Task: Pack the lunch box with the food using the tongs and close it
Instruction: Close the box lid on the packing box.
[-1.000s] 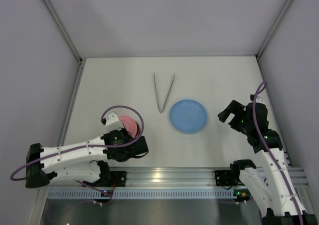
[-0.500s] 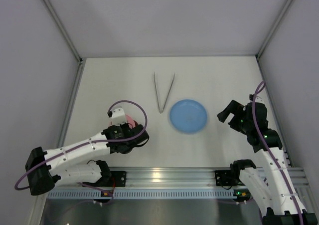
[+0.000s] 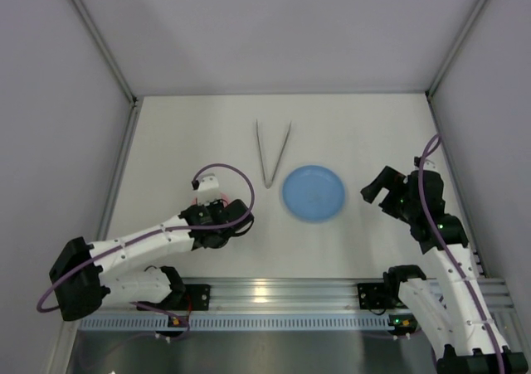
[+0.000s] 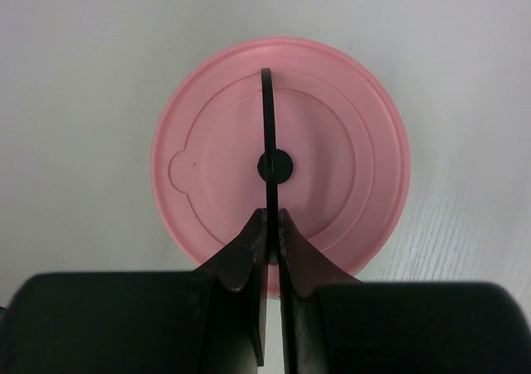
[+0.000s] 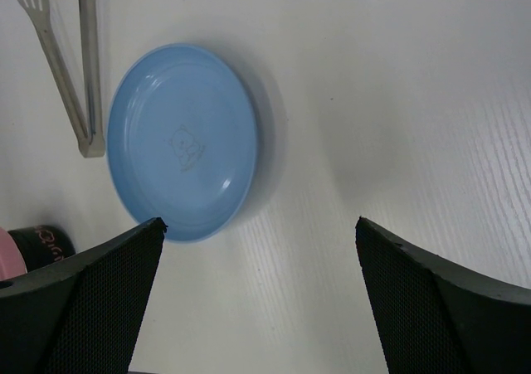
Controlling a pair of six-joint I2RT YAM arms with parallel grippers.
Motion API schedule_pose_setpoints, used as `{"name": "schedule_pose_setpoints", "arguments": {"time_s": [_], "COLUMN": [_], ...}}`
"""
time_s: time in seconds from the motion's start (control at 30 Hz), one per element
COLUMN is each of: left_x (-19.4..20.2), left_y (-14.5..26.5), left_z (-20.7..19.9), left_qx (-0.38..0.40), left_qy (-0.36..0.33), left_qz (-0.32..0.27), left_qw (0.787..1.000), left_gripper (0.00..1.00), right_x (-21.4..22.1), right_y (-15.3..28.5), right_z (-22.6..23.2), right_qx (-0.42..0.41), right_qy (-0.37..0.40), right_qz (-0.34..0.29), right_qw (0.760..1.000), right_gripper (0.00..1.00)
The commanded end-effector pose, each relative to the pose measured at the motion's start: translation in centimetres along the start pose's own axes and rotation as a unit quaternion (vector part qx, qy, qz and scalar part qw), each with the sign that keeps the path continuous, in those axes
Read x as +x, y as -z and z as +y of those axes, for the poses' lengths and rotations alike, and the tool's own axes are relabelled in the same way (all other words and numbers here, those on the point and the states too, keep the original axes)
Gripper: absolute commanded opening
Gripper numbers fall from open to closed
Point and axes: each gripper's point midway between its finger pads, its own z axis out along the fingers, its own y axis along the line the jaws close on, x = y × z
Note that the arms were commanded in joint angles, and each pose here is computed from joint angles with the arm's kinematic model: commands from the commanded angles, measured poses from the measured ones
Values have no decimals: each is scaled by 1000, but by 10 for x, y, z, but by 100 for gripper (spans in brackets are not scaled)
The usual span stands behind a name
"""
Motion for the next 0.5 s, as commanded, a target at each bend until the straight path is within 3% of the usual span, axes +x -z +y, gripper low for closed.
{"name": "schedule_pose_setpoints", "arguments": {"time_s": [0.0,0.47], "left_x": [6,31], "left_y": [-7,-9], "left_z": [-8,-13], "left_qx": [11,37], "left_qy": [-3,12], "left_qz": [8,60], "left_qw": [1000,997], "left_gripper": [4,4], "right_x": [-11,-7], "right_y": [-3,-3], "right_z": [5,4], "right_qx": [-17,-17], "right_qy": [4,3], "right_qz": [-24,-21], "right_qw": [1000,1000], "right_gripper": [96,96]}}
